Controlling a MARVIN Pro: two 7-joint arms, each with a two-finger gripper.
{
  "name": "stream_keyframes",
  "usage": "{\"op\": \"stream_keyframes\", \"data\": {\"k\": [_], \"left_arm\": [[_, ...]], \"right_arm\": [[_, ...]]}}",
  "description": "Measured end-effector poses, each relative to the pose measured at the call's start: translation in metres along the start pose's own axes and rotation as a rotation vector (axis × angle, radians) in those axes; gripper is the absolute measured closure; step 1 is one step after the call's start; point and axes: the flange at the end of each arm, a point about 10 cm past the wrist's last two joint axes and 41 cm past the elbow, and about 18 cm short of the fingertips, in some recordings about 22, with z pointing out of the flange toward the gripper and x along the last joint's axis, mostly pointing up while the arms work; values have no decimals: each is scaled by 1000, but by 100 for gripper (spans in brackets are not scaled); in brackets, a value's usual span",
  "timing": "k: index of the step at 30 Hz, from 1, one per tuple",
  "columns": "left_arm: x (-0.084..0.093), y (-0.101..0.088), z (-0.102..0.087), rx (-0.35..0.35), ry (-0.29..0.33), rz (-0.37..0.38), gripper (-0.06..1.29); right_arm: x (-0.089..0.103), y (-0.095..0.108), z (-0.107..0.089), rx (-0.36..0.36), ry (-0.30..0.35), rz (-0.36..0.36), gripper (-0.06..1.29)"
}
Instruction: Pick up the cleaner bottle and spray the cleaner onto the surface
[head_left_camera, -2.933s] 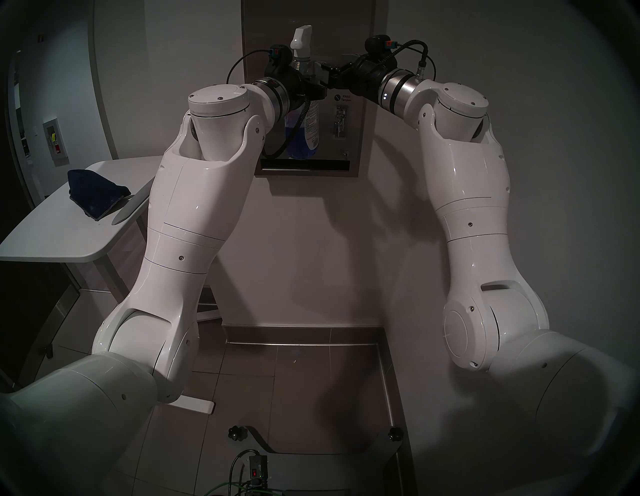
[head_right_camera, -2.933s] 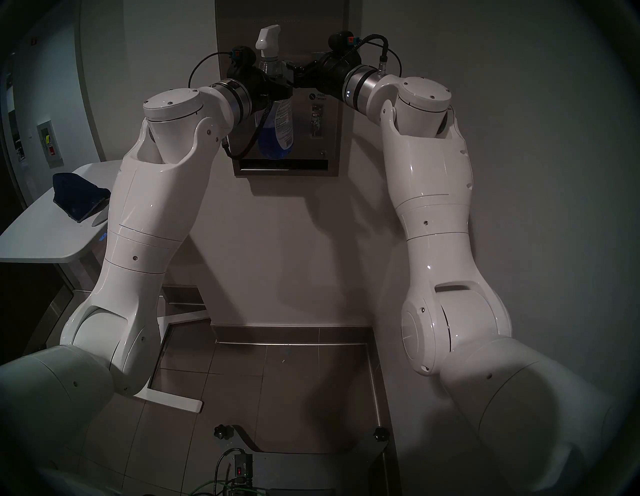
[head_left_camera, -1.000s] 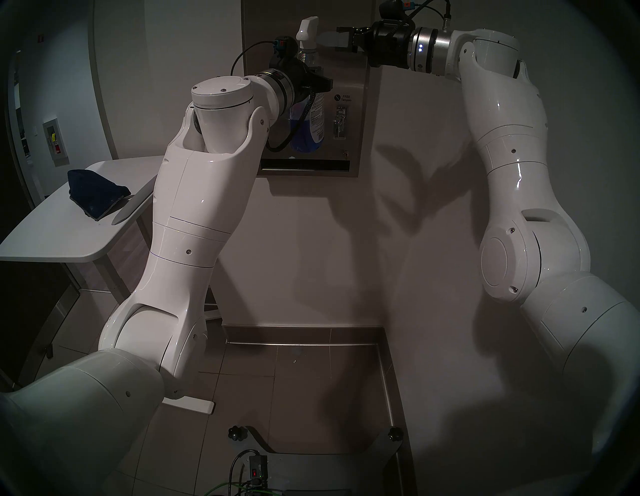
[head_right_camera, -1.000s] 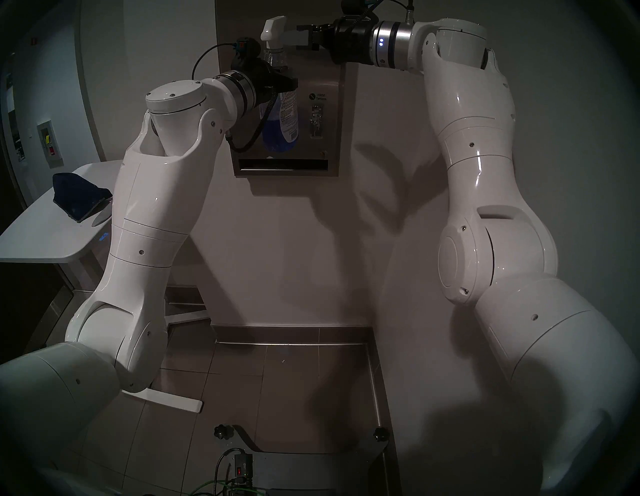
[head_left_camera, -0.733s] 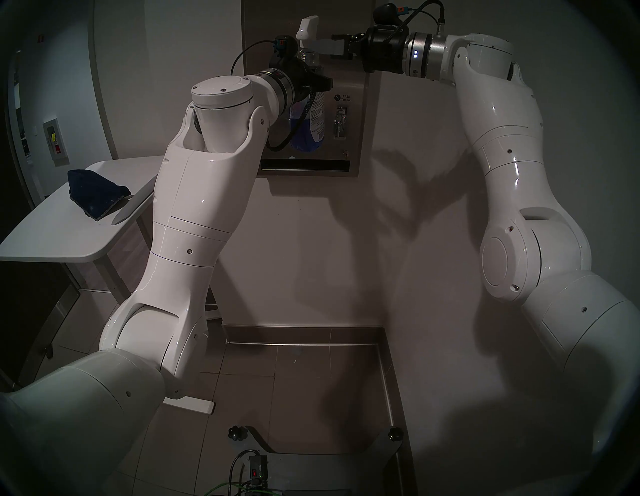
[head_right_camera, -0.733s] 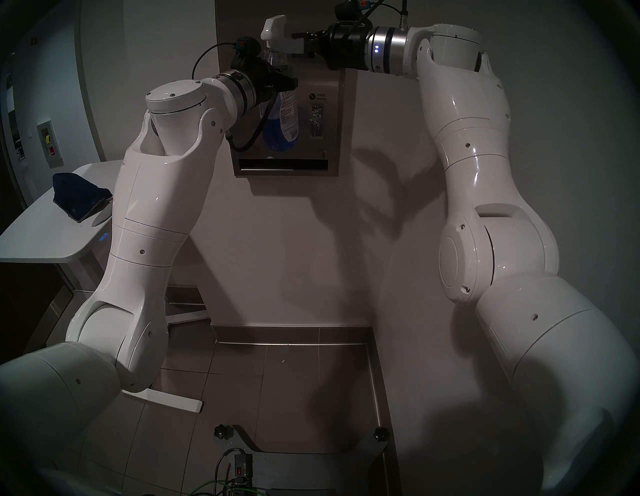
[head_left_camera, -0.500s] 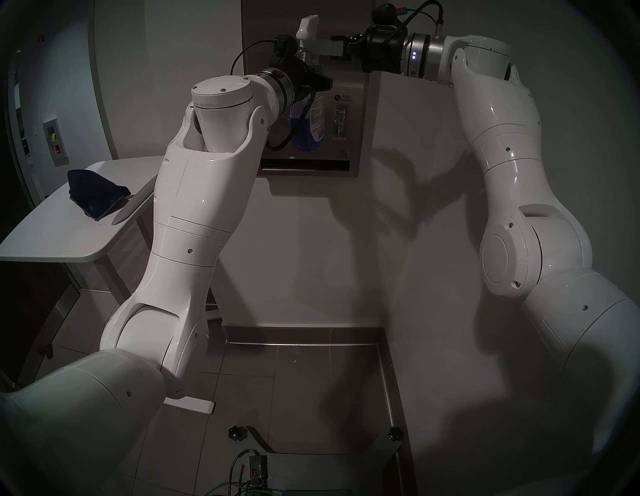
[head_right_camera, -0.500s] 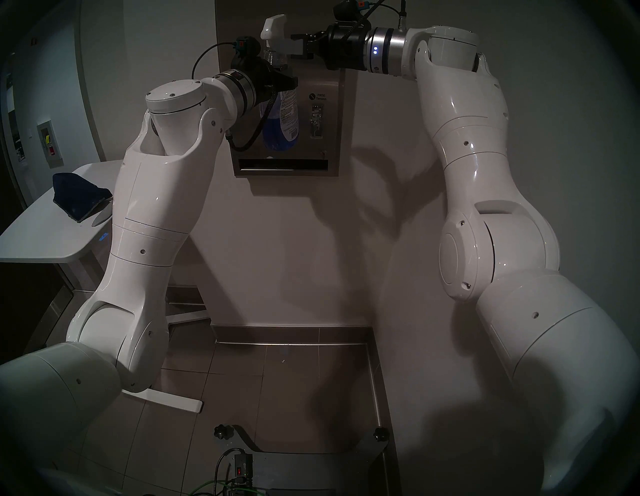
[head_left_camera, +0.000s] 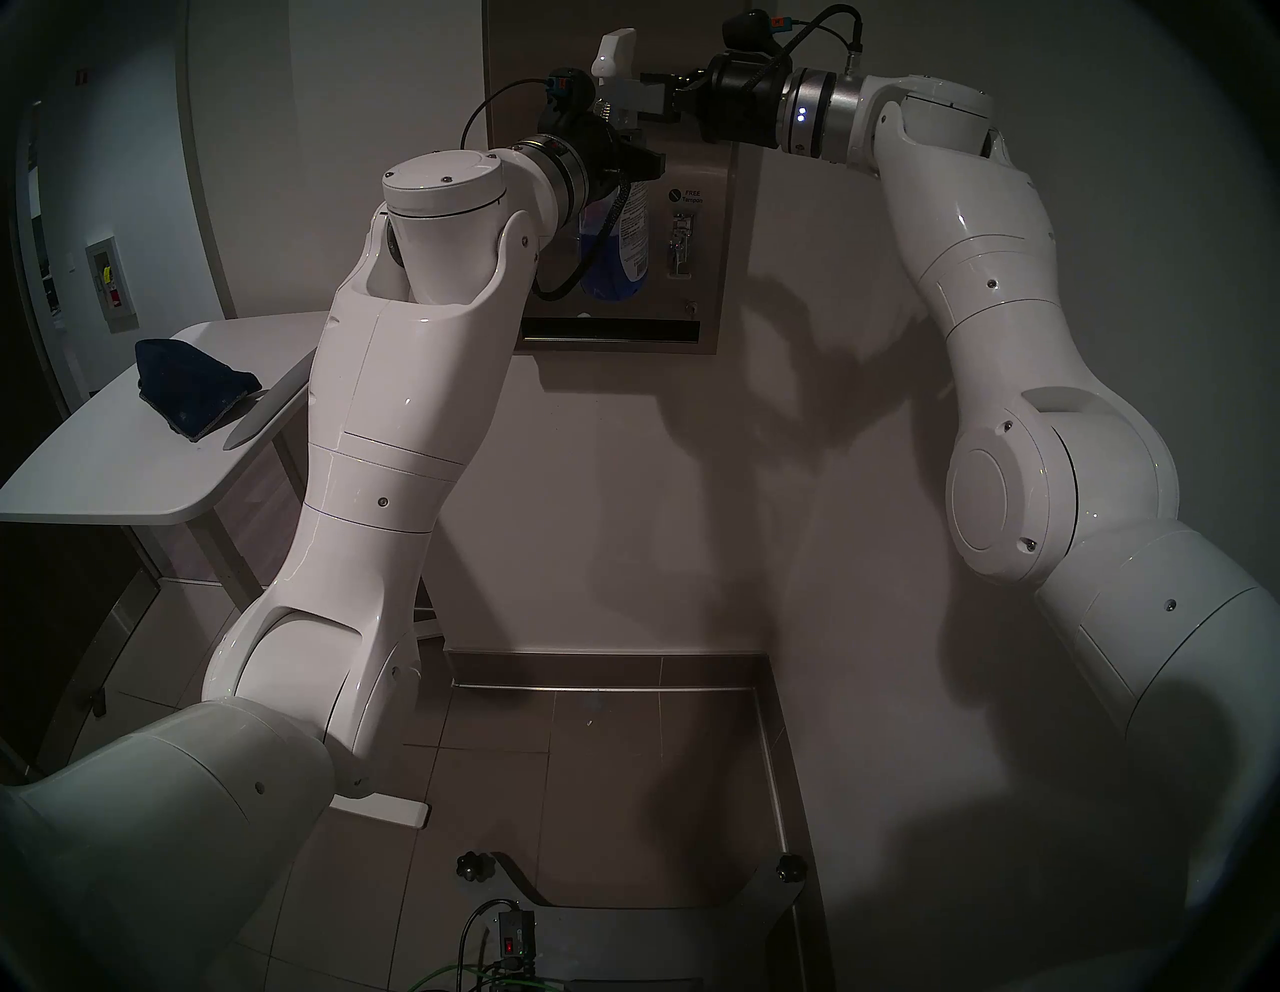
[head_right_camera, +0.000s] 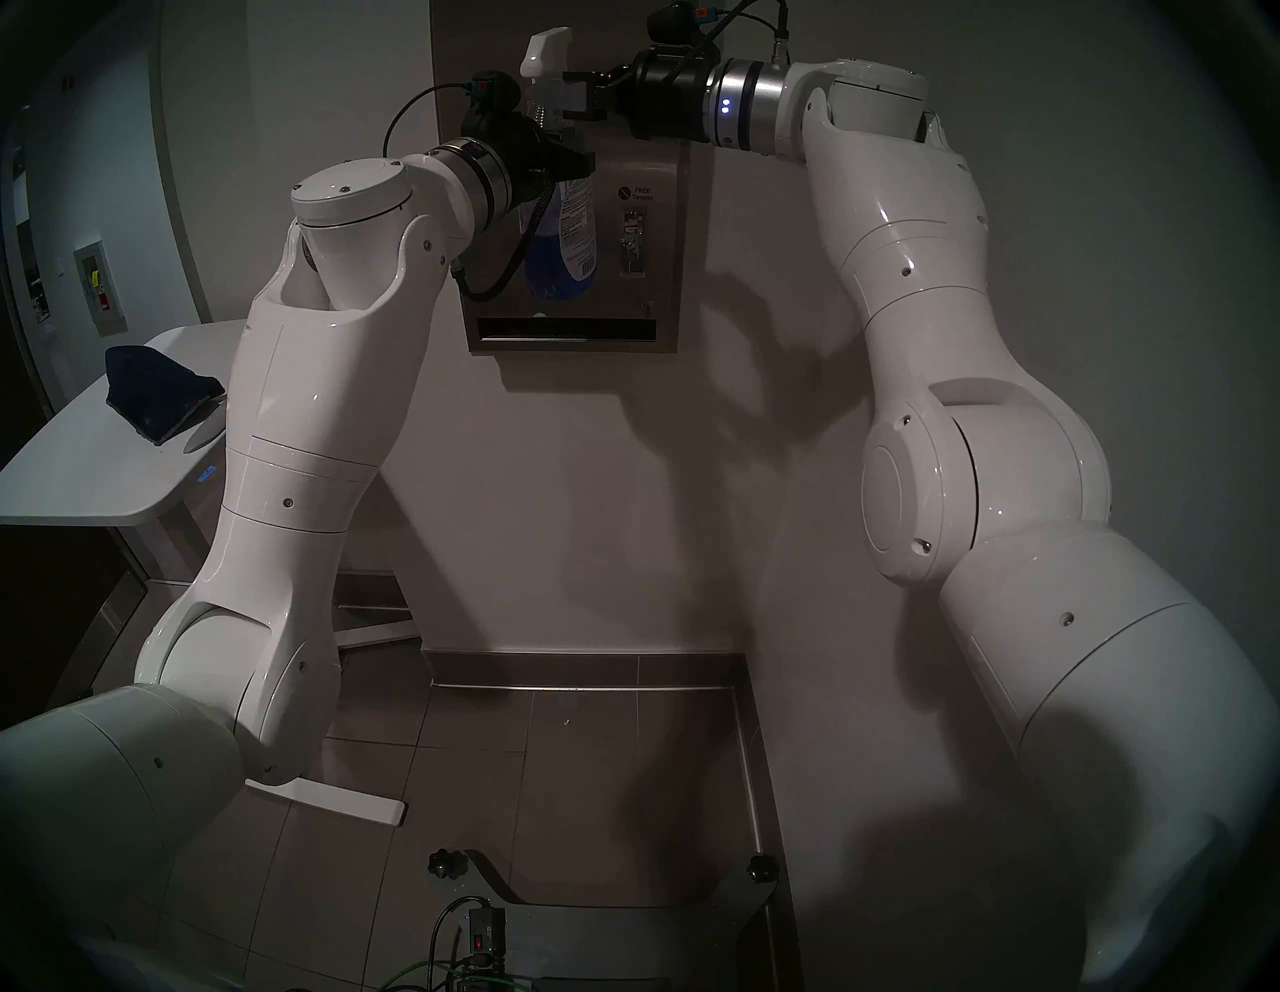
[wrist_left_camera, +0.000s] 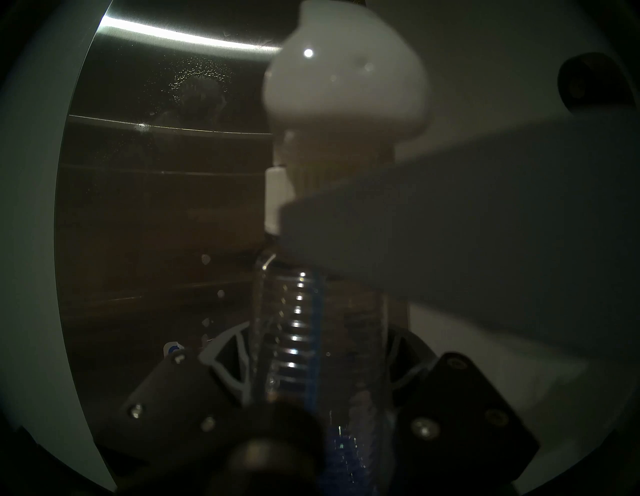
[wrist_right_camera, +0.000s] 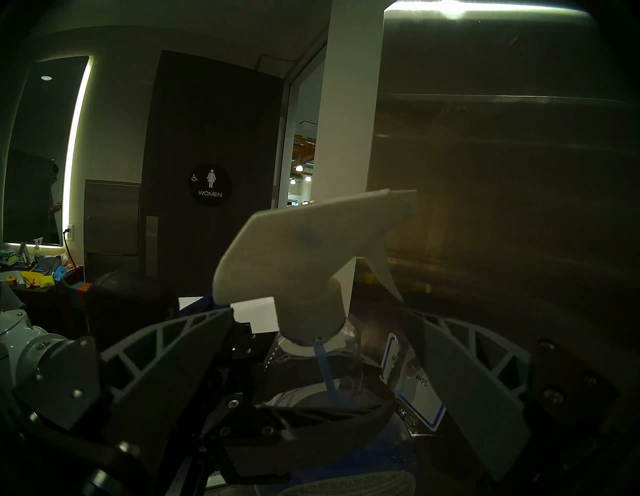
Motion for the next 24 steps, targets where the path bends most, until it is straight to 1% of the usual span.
{"op": "stream_keyframes", "data": {"k": [14,24], "left_arm": [[1,0,0,1,3,1,81],[1,0,0,2,5,0,81]], "right_arm": [[-4,4,25,1,22,-7,0],[-2,6,35,-2,36,-22,0]]}}
